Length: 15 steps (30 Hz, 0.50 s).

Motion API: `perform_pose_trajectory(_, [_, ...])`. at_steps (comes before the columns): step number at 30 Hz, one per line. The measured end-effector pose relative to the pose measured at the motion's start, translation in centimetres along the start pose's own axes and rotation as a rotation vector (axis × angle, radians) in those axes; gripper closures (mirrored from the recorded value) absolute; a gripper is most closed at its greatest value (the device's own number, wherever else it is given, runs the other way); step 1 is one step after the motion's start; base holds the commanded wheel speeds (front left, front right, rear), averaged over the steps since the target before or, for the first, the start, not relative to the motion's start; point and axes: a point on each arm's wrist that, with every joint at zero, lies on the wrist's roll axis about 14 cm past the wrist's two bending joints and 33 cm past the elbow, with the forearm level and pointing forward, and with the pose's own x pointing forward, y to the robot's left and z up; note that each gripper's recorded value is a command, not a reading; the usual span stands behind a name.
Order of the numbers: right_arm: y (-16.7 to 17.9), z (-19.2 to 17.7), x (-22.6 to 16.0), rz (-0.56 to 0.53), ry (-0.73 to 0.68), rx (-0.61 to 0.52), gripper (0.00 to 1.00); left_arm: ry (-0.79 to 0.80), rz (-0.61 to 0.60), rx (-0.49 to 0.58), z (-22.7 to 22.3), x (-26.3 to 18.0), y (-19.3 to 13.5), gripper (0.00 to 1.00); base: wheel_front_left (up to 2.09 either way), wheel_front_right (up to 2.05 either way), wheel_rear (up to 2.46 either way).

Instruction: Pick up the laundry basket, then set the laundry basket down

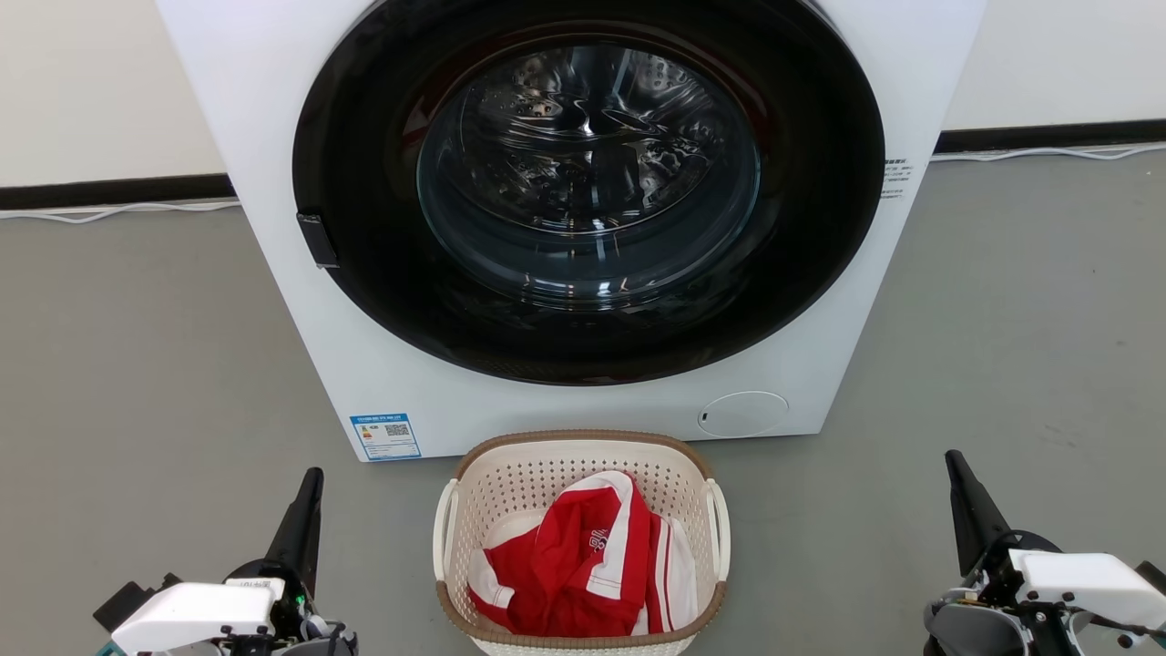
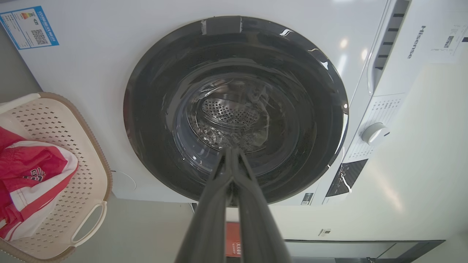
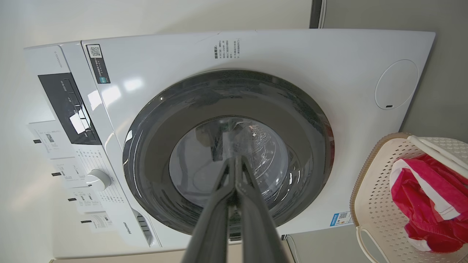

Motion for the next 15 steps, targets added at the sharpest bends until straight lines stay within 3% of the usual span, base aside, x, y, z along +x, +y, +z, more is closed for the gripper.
perform_pose_trajectory(15, [0.0,0.01,0.0,0.0,0.0,0.0,1.0,0.002,0.0,-0.002,-0.04,0.0,0.0,1.0,0.0,0.0,0.0])
